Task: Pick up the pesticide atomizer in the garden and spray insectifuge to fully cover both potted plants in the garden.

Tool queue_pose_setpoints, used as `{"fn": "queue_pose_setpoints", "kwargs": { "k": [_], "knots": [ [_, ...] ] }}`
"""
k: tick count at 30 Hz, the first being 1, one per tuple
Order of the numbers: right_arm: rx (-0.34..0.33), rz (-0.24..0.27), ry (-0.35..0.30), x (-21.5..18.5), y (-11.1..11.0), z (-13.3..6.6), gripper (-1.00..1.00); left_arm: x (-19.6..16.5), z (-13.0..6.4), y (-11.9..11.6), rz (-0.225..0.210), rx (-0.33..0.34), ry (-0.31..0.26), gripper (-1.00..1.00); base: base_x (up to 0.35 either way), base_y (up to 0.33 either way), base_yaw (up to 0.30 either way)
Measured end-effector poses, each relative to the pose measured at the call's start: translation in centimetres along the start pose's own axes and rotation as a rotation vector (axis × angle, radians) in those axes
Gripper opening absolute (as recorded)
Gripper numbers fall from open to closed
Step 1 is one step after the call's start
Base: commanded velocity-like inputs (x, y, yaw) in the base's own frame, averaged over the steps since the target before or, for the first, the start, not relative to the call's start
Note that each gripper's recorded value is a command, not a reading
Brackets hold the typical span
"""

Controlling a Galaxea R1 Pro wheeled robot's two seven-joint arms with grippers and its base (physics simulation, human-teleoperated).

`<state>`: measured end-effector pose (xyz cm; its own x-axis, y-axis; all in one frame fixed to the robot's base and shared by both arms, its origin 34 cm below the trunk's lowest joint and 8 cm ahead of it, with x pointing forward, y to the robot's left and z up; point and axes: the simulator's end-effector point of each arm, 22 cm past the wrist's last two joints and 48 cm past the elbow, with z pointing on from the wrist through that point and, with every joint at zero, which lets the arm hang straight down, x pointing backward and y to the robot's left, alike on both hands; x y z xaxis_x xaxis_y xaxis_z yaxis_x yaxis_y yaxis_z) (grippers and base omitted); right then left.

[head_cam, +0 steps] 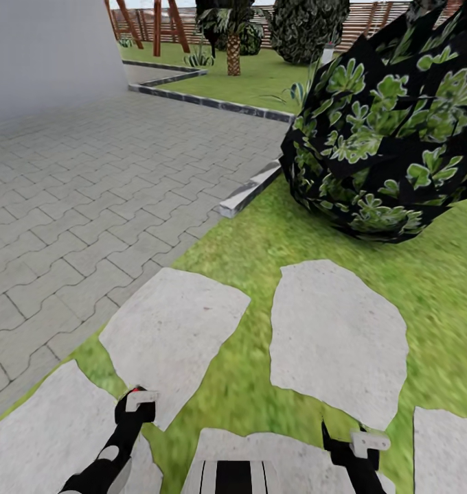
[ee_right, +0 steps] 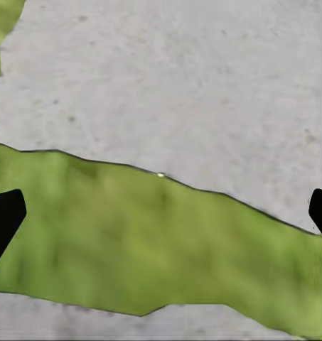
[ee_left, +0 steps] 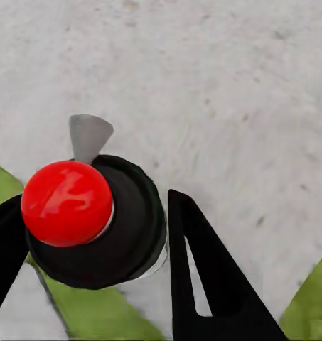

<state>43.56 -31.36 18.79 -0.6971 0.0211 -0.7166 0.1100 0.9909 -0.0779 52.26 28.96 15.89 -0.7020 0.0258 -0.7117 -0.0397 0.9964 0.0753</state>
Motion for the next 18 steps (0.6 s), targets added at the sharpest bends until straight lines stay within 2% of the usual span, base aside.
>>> {"fn": "queue_pose_setpoints", "kwargs": {
  "k": [4, 6, 8, 13, 18],
  "knots": [
    [0.011, -0.010, 0.065, 3.0, -0.7, -1.0, 1.00, 5.6, -3.9, 2.1, 0.011, -0.031, 0.076, -1.00, 0.000, 0.000, 0.000],
    [0.018, -0.017, 0.075, 3.8, -1.4, -1.4, 1.00, 6.8, -5.2, 2.5, 0.007, -0.040, 0.086, -1.00, 0.000, 0.000, 0.000],
    [0.035, -0.035, 0.083, 5.3, -3.0, -2.3, 1.00, 8.2, -6.8, 3.5, -0.009, -0.064, 0.085, -1.00, 0.000, 0.000, 0.000],
    [0.044, -0.042, 0.031, 6.3, -3.8, -4.0, 1.00, 9.8, -9.0, 5.3, -0.046, -0.115, 0.092, -1.00, 0.000, 0.000, 0.000],
    [0.041, -0.039, 0.010, 6.1, -3.7, -4.6, 1.00, 9.6, -9.7, 5.7, -0.054, -0.124, 0.083, -1.00, 0.000, 0.000, 0.000]
  ]
}}
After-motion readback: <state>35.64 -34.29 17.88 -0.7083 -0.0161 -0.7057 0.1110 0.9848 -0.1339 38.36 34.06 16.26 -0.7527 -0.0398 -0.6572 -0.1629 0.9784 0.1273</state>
